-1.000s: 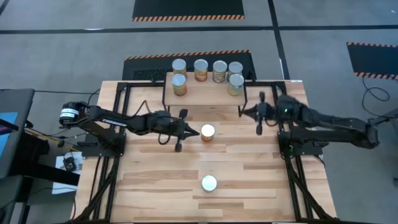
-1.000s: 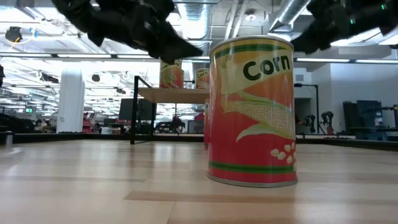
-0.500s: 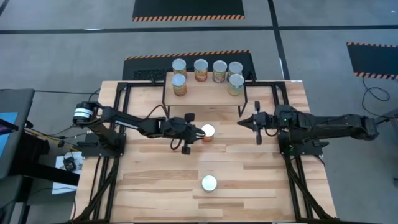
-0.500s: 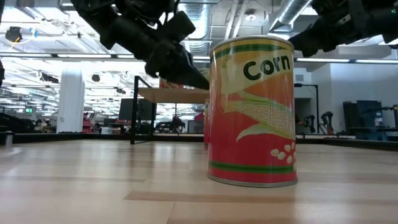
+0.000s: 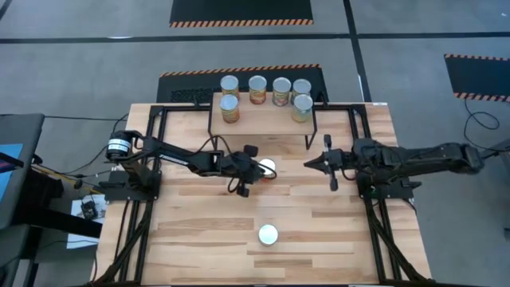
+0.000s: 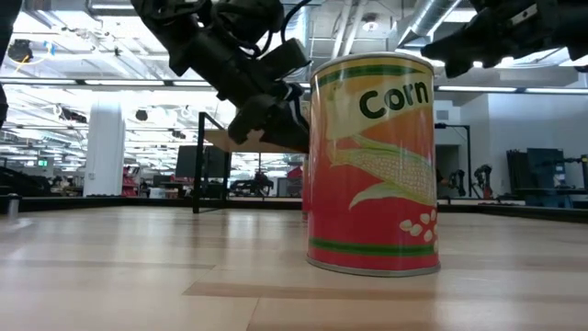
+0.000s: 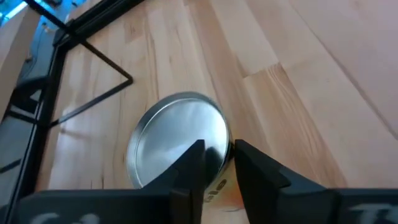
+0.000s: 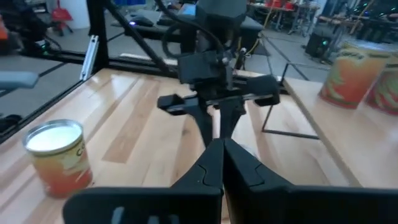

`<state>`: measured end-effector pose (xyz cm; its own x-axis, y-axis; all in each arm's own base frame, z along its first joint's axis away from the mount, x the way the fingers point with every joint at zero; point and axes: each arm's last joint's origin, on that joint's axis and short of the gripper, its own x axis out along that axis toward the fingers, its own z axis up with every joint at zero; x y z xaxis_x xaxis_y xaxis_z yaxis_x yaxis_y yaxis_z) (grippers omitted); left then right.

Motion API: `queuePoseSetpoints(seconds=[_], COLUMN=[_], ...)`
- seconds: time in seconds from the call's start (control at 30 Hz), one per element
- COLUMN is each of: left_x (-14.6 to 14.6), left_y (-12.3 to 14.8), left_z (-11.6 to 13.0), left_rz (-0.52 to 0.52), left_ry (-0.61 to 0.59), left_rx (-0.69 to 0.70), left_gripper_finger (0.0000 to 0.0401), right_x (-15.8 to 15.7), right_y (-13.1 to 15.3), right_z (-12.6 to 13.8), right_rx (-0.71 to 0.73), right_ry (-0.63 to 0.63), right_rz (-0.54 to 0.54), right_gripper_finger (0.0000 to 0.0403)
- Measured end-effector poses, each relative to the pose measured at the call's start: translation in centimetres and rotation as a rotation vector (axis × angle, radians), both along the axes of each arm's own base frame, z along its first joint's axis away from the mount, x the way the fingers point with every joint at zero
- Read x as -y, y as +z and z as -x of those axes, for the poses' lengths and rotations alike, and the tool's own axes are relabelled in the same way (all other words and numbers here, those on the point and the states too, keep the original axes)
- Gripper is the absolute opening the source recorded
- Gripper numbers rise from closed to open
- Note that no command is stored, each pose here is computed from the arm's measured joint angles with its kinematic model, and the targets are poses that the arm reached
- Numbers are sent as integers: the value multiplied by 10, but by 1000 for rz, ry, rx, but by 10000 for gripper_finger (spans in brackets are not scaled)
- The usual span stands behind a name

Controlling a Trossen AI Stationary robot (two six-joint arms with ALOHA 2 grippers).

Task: Pick and place cans onto a shelf
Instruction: Put the canned pineapple on the shelf

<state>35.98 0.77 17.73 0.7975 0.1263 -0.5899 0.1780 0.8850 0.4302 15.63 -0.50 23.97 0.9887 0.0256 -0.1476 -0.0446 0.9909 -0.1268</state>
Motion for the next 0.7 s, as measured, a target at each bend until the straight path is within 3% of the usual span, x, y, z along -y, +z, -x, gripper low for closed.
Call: queuePoseSetpoints(seconds=[0.23, 0.33, 0.53, 0.7], left_x=[0, 1, 5, 6], left_y=[1, 2, 12, 18], left_z=[-1, 0, -5, -9], left_rz=[-60, -82, -16, 5], left_ry=[-50, -86, -233, -273], left_rx=[-15, -21, -20, -6], left_gripper_finger=[7, 5, 1, 0], right_x=[-10, -14, -18, -25], right_y=[-2, -7, -17, -21], right_z=[-11, -21, -48, -77], right_rx=[15, 2, -116, -228], right_ry=[52, 55, 35, 69], right_rz=[-6, -3, 14, 69], right_gripper_finger=[29, 50, 107, 151])
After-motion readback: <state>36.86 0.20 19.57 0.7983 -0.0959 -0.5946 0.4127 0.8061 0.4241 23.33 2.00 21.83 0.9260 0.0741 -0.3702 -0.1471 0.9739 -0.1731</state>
